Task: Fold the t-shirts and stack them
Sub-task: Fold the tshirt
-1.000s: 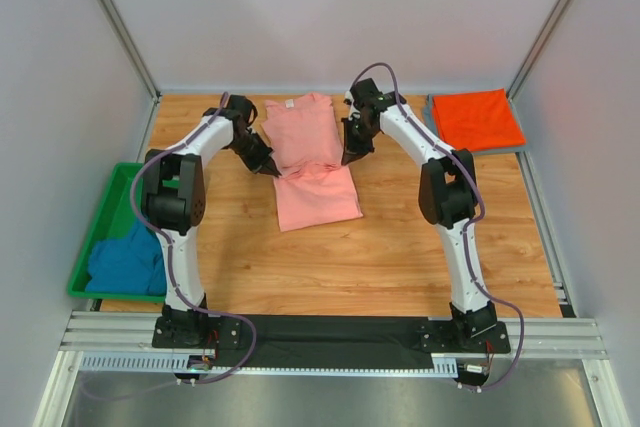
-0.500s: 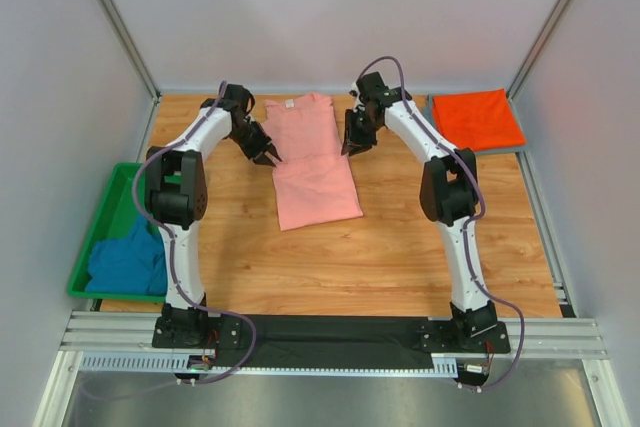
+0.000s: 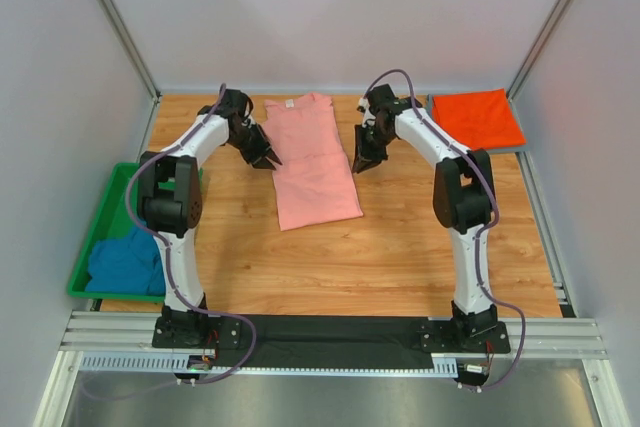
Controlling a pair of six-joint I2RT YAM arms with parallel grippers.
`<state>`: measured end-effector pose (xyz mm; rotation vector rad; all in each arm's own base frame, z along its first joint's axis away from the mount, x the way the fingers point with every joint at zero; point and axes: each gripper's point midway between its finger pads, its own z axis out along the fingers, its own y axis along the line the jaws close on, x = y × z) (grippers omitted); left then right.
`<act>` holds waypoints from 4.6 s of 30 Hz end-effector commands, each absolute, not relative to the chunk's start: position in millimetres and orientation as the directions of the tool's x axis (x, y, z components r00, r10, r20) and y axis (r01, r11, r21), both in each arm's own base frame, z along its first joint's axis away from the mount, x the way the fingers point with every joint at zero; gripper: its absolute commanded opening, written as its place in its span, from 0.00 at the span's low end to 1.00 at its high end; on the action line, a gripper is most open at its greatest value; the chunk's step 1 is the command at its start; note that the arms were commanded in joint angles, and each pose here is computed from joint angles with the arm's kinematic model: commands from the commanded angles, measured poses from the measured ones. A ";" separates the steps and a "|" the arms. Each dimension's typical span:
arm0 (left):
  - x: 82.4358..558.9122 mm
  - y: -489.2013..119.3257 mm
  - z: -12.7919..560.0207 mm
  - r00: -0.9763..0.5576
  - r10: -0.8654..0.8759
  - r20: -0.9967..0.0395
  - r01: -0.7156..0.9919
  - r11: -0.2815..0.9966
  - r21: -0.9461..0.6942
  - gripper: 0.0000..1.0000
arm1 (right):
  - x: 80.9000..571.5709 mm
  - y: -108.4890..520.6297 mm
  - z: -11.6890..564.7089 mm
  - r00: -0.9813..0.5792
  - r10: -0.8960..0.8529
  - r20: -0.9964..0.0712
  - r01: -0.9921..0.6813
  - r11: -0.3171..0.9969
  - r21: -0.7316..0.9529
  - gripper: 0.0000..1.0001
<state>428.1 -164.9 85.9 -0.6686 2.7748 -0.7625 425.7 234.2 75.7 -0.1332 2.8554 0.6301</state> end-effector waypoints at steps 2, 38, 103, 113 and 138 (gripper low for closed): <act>439.8 -175.5 78.0 -0.914 -0.395 -0.092 -0.278 0.775 -0.567 0.33 | 400.0 241.6 95.1 -0.968 -0.084 -0.235 -0.191 0.855 0.482 0.18; 310.1 -185.7 65.7 -0.972 -0.234 -0.021 -0.193 0.847 -0.495 0.57 | 348.4 228.5 38.4 -0.995 -0.072 -0.063 -0.094 0.873 0.478 0.46; 145.5 -183.9 18.5 -0.946 -0.244 0.216 -0.317 0.842 -0.437 0.47 | 166.3 219.2 15.9 -0.998 -0.047 0.039 -0.023 0.883 0.469 0.30; 147.7 -185.7 13.8 -0.943 -0.257 0.211 -0.327 0.833 -0.446 0.39 | 160.5 215.2 6.5 -0.997 -0.066 0.041 -0.039 0.885 0.463 0.26; 144.5 -189.9 38.2 -0.931 -0.319 0.175 -0.364 0.792 -0.491 0.00 | 162.1 219.8 34.8 -0.998 -0.056 -0.008 -0.052 0.863 0.502 0.00</act>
